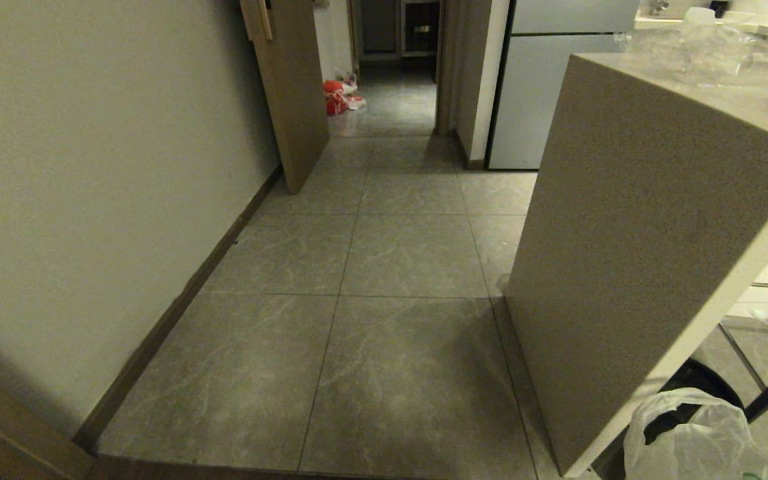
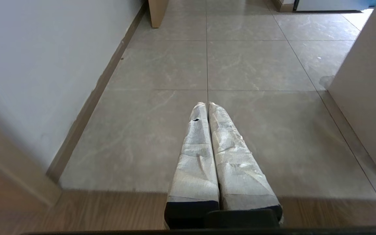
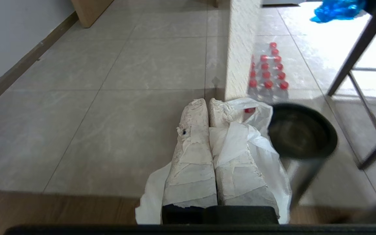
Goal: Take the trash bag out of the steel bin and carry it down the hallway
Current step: Put the trash bag at the door
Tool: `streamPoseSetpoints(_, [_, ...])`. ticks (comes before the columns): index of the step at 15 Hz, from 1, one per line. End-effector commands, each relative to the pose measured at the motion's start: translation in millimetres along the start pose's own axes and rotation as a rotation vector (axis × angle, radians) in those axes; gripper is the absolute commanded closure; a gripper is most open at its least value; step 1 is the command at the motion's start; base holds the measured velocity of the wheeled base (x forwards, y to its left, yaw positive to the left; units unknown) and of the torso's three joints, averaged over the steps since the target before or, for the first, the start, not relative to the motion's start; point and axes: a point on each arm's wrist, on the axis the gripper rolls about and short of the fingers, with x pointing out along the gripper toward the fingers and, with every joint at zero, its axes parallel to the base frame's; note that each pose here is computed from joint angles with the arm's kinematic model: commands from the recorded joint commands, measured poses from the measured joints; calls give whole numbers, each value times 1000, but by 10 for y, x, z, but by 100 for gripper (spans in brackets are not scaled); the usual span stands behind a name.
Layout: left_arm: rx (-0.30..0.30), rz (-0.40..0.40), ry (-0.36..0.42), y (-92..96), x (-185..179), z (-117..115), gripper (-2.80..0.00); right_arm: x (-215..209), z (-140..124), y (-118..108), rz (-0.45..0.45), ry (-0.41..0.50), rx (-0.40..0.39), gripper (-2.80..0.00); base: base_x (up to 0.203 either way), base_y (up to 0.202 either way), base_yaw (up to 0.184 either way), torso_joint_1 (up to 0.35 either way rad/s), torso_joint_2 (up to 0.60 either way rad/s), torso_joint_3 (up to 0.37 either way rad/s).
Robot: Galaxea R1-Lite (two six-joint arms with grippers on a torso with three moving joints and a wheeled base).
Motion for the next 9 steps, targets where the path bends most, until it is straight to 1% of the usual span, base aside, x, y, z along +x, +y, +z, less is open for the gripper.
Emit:
streamPoseSetpoints(1, [0,1,1,0,1,-4,0,2,-9,0,0,3,0,0,185,0,-2,2,0,0])
streamPoseSetpoints(8, [-2,1,1,0,1,-4,0,2,-9,0,0,3,0,0,191,5,2,1,2,2])
streamPoseSetpoints(9, [-2,1,0,0,1,-2,0,2,-9,0,1,3,0,0,84,42,12,2,-2,2])
